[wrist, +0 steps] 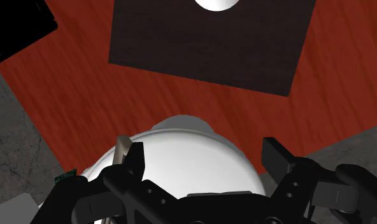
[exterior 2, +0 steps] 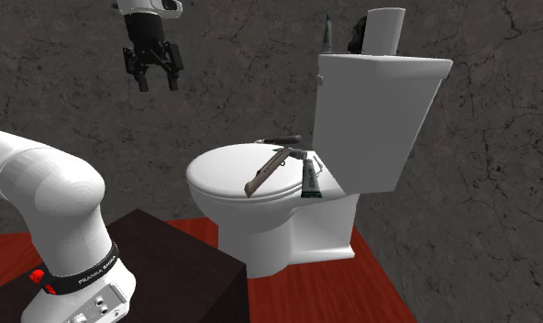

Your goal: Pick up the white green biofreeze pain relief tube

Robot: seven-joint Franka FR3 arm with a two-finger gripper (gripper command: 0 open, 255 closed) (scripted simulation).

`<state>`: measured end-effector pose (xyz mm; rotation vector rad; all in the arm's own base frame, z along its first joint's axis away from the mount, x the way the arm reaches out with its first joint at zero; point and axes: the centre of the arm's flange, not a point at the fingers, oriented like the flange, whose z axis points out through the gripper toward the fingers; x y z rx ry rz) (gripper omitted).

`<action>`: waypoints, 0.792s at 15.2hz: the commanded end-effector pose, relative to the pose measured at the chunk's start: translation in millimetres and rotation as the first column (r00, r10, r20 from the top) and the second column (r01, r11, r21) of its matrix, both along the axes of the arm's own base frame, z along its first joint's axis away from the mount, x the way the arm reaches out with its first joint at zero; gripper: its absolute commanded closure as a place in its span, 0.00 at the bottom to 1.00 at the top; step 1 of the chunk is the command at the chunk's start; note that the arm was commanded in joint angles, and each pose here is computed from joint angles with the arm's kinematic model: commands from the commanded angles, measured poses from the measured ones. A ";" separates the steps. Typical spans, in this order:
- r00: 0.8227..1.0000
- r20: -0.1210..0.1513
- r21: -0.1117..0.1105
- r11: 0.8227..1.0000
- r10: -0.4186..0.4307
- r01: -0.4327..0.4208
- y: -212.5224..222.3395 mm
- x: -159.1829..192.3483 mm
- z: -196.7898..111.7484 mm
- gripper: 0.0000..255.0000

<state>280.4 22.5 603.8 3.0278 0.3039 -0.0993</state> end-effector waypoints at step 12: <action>0.994 0.085 0.053 0.996 0.063 -0.067 -93.8 75.2 -76.0 0.00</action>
